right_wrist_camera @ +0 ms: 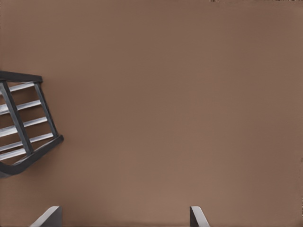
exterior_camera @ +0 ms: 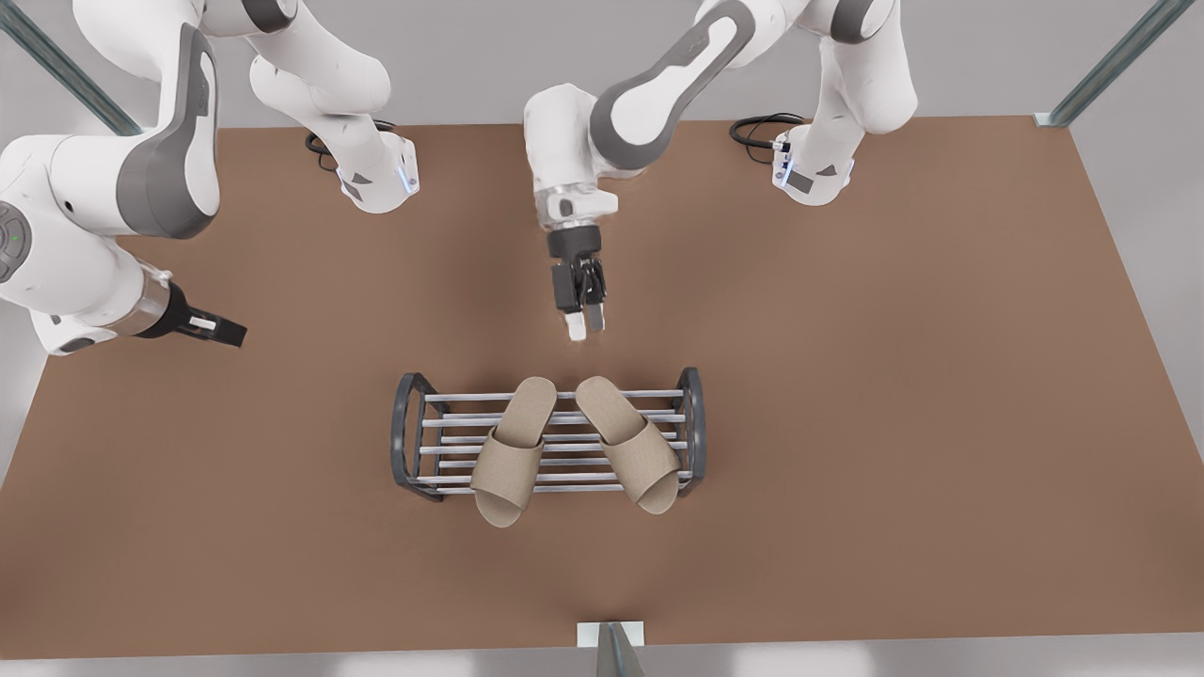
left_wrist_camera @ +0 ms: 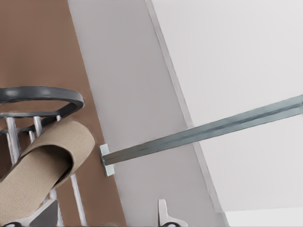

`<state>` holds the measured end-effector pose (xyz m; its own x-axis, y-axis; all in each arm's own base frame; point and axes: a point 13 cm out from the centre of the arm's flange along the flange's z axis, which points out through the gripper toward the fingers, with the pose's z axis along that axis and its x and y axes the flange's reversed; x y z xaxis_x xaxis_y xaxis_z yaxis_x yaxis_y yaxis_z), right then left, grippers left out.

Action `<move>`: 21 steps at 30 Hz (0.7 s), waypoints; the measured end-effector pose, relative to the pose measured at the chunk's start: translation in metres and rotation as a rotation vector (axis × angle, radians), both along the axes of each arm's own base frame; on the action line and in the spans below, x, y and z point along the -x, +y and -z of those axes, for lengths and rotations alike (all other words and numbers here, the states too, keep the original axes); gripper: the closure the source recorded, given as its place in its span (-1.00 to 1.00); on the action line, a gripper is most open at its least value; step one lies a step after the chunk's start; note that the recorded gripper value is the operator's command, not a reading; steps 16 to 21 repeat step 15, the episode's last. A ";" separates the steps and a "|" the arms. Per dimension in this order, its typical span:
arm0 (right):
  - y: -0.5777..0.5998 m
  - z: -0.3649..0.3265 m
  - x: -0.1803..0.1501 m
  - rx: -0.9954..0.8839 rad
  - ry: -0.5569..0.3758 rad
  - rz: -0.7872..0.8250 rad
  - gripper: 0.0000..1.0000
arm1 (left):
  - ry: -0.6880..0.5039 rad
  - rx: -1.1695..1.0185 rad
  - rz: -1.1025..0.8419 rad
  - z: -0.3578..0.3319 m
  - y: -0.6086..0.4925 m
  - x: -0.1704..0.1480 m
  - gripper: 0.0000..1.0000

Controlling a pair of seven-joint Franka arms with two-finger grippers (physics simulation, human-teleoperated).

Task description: Place the right shoe on the shoe rack with the right arm, and place the left shoe on the shoe rack with the left arm

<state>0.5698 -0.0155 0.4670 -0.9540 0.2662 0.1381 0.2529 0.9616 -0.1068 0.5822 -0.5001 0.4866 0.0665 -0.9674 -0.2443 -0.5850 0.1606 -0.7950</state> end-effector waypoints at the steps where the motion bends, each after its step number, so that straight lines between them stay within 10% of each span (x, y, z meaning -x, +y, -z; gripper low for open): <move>1: 0.000 0.000 0.000 -0.002 0.001 -0.010 -1.00 | 0.117 0.053 -0.191 -0.033 0.111 -0.056 -1.00; 3: 0.000 0.000 0.000 -0.005 0.003 -0.029 -1.00 | 0.435 0.110 -0.432 -0.002 0.313 -0.107 -1.00; 8: 0.002 0.000 0.000 -0.013 0.006 -0.072 -1.00 | 0.870 0.164 0.012 -0.027 0.373 -0.019 -1.00; 15: 0.006 -0.001 -0.002 -0.037 0.002 -0.111 -1.00 | 1.060 -0.086 0.571 -0.019 0.356 0.029 -1.00; 21: 0.006 -0.001 -0.002 -0.037 0.002 -0.111 -1.00 | 1.060 -0.086 0.571 -0.019 0.356 0.029 -1.00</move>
